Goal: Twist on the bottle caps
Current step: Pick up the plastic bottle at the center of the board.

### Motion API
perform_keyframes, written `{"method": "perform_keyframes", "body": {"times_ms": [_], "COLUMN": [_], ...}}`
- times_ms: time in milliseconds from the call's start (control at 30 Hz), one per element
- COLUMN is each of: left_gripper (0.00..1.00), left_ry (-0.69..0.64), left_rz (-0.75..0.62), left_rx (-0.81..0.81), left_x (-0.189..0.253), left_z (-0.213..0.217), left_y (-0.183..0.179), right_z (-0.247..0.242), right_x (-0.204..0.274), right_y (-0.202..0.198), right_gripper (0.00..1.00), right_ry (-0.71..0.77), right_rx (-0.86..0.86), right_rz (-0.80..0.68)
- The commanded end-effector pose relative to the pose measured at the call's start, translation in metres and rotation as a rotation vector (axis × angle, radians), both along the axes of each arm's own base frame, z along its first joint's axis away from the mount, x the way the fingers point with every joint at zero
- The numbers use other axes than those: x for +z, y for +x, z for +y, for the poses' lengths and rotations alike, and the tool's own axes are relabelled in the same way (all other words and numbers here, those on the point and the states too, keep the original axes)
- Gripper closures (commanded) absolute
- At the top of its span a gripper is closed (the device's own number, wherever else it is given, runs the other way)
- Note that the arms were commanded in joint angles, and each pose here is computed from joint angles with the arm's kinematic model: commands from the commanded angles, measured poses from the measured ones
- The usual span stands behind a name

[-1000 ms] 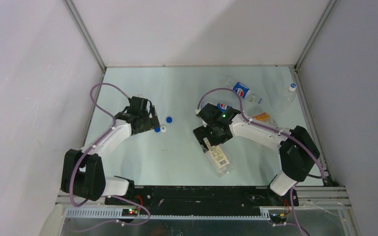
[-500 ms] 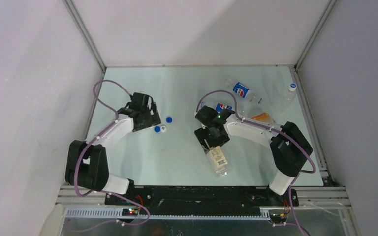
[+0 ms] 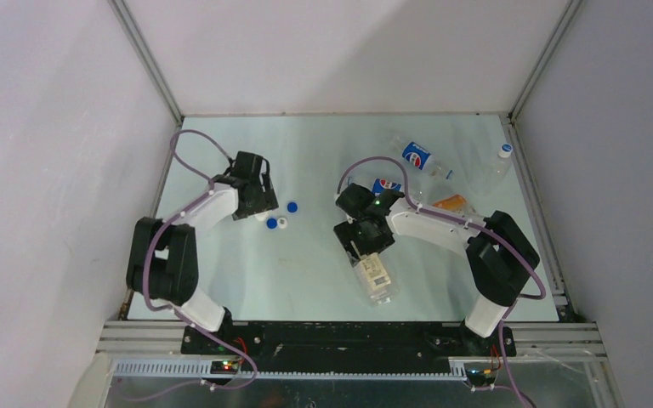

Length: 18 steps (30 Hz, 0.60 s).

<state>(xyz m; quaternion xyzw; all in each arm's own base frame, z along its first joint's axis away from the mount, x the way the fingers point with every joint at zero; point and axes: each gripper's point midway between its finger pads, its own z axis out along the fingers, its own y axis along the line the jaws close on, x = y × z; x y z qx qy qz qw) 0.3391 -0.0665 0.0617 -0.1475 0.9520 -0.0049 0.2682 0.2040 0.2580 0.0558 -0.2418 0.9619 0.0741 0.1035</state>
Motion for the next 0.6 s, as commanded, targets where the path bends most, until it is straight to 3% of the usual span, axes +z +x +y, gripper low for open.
{"method": "perform_keyframes", "body": {"times_ms": [0,133,567], "left_gripper": [0.2,0.27,0.34], "left_ry": [0.057,0.05,0.029], "left_rz": [-0.026,0.01,0.099], "left_rx": [0.039,0.051,0.029], "left_x": [0.004,-0.011,-0.029], "left_z": [0.014,0.017,0.011], "left_y": [0.026,0.033,0.034], "right_z": [0.012,0.012,0.009], "right_x": [0.015,0.017,0.03], "right_y": [0.005,0.003,0.008], "right_gripper": [0.57,0.58,0.61], "right_ry": [0.046,0.049,0.059], "right_rx": [0.006,0.008,-0.007], "right_rz": [-0.042,-0.043,-0.09]}}
